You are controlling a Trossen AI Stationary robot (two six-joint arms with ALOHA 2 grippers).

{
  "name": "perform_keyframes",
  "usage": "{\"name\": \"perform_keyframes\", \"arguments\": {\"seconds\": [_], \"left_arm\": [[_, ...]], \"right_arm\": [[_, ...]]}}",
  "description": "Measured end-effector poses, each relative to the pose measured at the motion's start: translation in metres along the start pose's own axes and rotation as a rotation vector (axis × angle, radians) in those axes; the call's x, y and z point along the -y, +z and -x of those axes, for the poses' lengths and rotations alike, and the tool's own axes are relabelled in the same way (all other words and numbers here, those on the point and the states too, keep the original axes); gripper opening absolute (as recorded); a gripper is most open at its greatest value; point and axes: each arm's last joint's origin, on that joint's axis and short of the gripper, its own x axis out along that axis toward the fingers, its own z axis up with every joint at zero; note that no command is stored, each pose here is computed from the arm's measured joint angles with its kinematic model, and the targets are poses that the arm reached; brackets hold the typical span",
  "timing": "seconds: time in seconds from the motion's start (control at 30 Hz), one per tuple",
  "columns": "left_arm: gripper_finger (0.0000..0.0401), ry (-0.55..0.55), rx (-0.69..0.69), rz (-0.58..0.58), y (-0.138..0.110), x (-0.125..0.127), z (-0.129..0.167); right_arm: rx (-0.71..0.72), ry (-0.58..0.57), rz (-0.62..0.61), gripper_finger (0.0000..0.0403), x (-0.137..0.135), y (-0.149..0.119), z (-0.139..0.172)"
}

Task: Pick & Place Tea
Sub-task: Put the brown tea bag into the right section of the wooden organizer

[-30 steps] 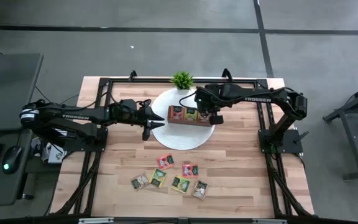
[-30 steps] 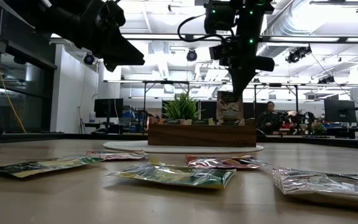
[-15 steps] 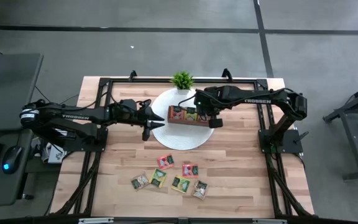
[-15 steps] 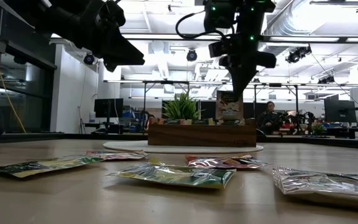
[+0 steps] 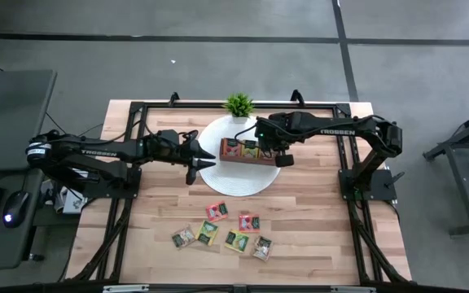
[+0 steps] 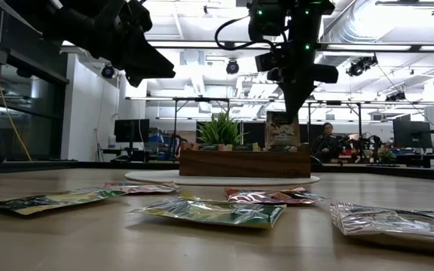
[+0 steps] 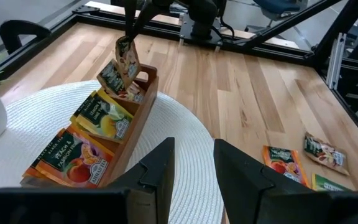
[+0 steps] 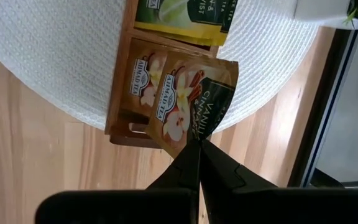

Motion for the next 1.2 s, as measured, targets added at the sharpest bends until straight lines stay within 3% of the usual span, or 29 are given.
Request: {"name": "perform_keyframes", "arguments": {"seconds": [1.07, 1.2], "left_arm": [[0.0111, -0.005, -0.001, 0.0, 0.0, 0.0001, 0.0], [0.0111, -0.006, -0.001, 0.0, 0.0, 0.0002, 0.0]], "right_arm": [[0.001, 0.059, -0.025, 0.0001, -0.0024, -0.0013, -0.0002], [-0.001, 0.052, -0.025, 0.0021, -0.0021, -0.0014, -0.0001]]}}
